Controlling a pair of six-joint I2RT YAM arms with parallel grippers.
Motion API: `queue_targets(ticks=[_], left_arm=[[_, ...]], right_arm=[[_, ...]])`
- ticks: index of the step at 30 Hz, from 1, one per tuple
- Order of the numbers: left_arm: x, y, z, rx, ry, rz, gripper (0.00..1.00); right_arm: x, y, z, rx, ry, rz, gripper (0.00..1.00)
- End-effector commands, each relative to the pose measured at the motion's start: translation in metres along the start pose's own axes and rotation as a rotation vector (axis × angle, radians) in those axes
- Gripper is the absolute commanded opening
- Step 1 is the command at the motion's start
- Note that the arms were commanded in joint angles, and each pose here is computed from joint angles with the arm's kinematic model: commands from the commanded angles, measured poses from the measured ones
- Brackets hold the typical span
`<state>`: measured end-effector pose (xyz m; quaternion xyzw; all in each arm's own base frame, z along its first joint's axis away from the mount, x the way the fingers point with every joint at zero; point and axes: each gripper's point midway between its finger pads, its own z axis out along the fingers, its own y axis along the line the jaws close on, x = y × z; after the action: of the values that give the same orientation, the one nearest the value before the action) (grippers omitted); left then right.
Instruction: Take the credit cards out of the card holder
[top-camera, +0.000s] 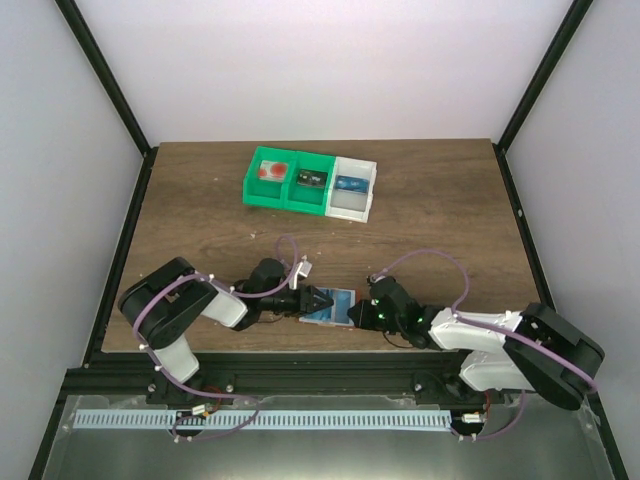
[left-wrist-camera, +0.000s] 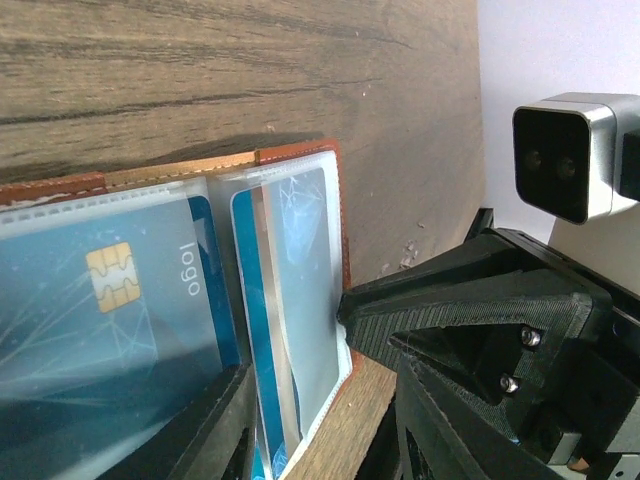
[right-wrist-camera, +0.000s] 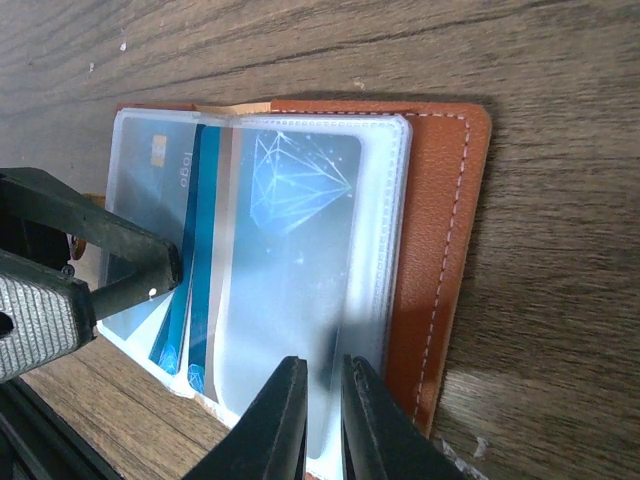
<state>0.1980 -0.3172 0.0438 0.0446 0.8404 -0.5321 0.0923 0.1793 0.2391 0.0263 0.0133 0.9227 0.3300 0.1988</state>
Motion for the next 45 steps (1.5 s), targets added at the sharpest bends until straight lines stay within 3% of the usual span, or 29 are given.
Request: queue_targets(ticks=[1, 31, 45], left_arm=[[0.002, 0.001, 0.004, -0.009, 0.01, 0.028, 0.41], [-0.005, 0.0, 0.003, -0.069, -0.036, 0.086, 0.36], [0.001, 0.007, 0.008, -0.076, -0.013, 0.076, 0.36]], right_arm=[[0.007, -0.009, 0.001, 0.022, 0.009, 0.007, 0.12], [-0.017, 0.025, -0.011, -0.045, -0.043, -0.018, 0.13], [0.004, -0.007, 0.002, 0.031, 0.012, 0.012, 0.11]])
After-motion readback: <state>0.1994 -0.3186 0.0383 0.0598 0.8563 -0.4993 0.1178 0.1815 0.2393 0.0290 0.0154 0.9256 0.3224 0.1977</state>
